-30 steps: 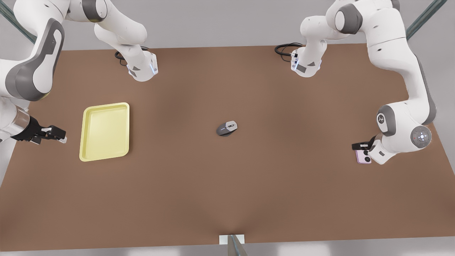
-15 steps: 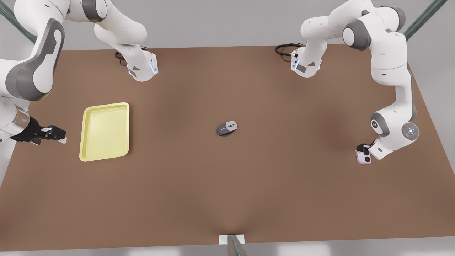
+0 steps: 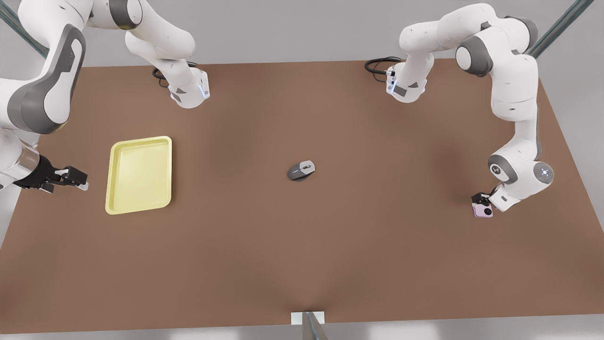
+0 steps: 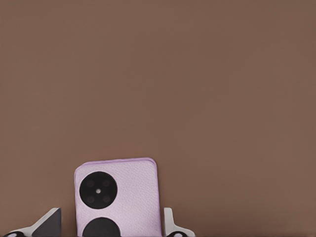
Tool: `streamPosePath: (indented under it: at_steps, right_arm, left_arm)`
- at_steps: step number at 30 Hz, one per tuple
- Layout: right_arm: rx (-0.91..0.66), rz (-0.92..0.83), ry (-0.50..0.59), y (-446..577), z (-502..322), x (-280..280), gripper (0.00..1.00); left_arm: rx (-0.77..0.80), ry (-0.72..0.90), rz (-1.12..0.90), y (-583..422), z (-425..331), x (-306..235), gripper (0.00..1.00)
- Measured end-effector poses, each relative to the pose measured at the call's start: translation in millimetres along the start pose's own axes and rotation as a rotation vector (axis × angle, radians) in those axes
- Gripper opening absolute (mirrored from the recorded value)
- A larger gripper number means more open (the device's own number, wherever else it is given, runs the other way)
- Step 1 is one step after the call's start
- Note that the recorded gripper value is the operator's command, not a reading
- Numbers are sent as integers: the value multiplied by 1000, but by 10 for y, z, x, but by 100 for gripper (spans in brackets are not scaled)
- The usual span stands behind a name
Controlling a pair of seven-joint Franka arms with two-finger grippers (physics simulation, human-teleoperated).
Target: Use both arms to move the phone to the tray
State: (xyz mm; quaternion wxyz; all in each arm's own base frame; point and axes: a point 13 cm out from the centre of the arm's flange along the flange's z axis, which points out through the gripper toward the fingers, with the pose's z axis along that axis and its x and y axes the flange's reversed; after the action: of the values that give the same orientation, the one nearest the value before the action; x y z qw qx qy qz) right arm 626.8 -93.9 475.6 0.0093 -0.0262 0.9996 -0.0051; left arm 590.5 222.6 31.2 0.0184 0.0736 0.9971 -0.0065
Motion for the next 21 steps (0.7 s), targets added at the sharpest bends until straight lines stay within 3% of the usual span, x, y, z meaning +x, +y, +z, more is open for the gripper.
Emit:
streamPosePath:
  at_steps: [3, 5, 12, 21]
  right_arm:
    - [0, -1, -1, -2, 2, -4, 100]
    - [0, -1, -2, -2, 2, -6, 100]
    - [1, -3, -4, -3, 1, -10, 100]
    - [1, -4, -5, -3, 0, -12, 100]
  left_arm:
    - [3, 2, 12, -5, 77, 19, 100]
    - [2, 0, 21, -1, 85, 17, 88]
    - [-1, -3, 48, -5, 85, 2, 78]
    - [-1, -6, 76, -41, 55, -42, 73]
